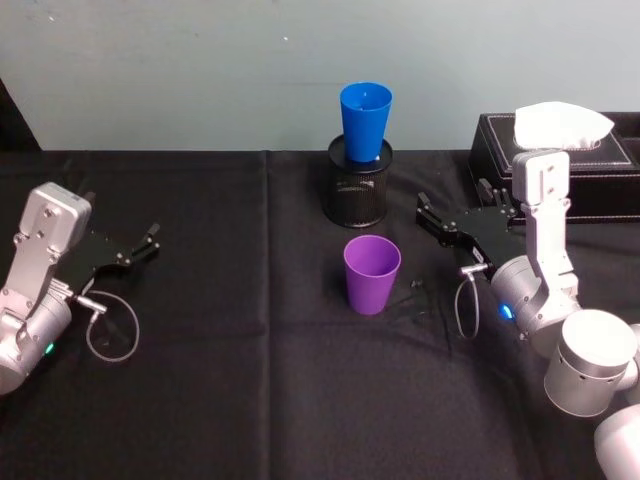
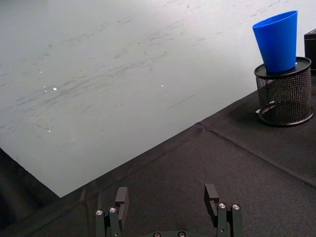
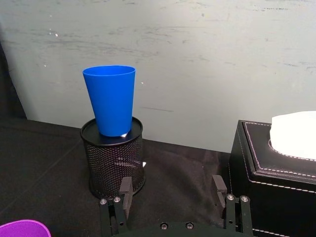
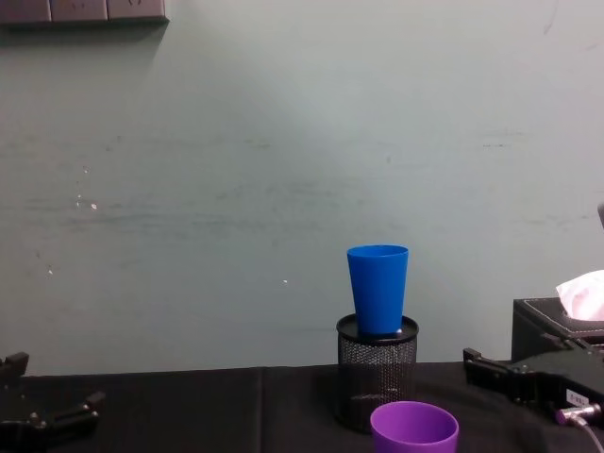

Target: Pick up one cup with a gripper and tap it against the other cup.

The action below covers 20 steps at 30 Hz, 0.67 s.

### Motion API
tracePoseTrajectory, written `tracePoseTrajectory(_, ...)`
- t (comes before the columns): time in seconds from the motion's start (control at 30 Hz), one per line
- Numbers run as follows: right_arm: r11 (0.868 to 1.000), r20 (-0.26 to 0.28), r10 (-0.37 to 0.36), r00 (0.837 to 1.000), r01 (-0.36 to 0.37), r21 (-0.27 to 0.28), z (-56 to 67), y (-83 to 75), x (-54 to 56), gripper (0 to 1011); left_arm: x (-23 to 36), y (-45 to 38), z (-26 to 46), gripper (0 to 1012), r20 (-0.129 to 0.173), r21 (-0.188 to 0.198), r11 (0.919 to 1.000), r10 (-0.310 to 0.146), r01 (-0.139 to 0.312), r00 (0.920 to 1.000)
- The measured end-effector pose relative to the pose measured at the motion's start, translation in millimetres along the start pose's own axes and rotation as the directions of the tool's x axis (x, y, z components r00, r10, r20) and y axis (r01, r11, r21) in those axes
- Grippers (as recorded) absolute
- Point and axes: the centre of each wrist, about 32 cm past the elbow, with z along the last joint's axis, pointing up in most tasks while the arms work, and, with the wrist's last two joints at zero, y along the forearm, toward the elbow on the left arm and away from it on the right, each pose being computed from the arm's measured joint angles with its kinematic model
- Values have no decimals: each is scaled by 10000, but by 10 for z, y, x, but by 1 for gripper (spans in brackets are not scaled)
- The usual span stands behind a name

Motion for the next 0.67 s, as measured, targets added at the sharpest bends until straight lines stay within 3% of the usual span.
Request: tracePoseTrajectory(0.67,10000,7,0,10000,0,26,5,-1,-8,1004,0,0,0,1005,0,1,10000,0,0,10000)
